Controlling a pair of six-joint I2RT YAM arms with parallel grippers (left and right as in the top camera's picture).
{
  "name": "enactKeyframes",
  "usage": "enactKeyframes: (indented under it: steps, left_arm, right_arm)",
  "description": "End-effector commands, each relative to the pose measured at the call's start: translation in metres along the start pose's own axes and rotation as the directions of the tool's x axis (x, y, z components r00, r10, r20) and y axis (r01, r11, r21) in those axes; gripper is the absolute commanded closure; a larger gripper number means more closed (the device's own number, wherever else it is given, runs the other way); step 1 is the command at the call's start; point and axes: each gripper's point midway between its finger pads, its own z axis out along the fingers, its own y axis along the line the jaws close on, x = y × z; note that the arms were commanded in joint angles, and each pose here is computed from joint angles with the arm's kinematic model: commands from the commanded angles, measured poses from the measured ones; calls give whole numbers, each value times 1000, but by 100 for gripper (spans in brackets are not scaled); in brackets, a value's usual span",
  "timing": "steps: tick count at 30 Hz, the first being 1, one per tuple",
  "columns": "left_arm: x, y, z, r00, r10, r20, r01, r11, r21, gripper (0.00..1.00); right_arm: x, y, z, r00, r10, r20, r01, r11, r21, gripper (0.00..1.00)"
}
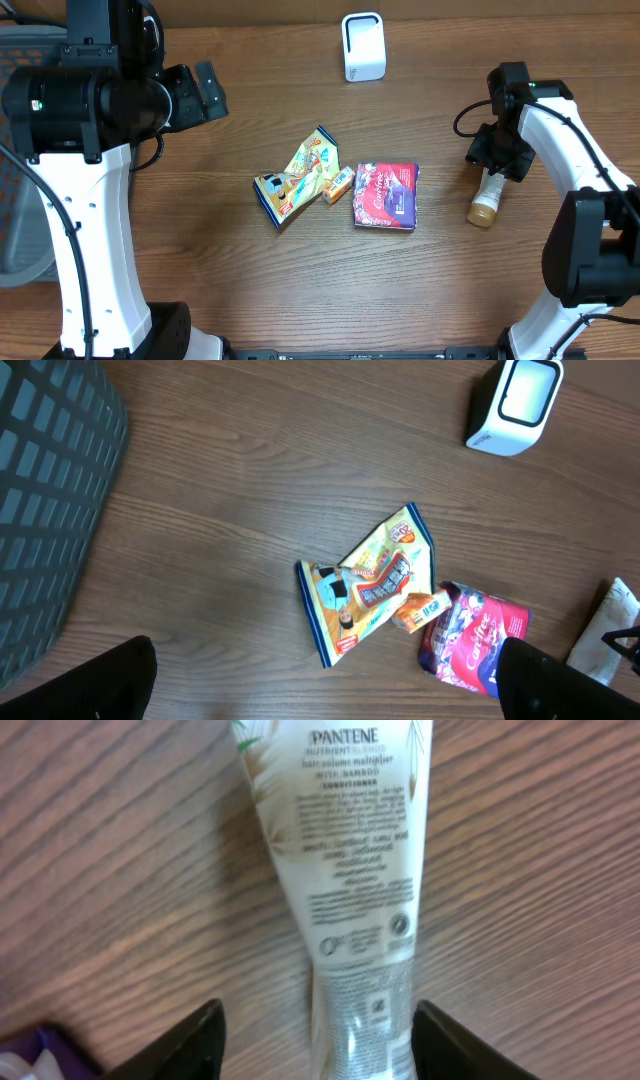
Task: Scan the item barcode
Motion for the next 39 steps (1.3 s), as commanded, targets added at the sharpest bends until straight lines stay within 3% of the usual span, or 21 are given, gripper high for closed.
enactKeyframes:
  steps: [1,6,11,14,23,39]
  left_arm:
    - [0,2,-5,1000,-13,17,13,1000,1,0]
    - [0,2,-5,1000,-13,16,13,1000,1,0]
    - [0,2,-5,1000,-13,17,13,1000,1,0]
    - [0,2,-5,1000,-13,17,13,1000,1,0]
    - [0,2,-5,1000,-13,17,13,1000,1,0]
    - [0,2,-5,1000,-13,17,13,1000,1,0]
  right_arm:
    - [-14,8,-30,997,-19,74,23,998,-53,37]
    - [-14,20,-34,990,-93,104,98,994,-46,37]
    - [-15,17,-28,971,-179,160,159,978,134,37]
    - [-15,9,-17,970,-169,177,123,962,244,37]
    - [-12,-9,27,974,-202,101,143,897,418,36]
    - [-22,-11,39,971,-188,149,110,900,421,35]
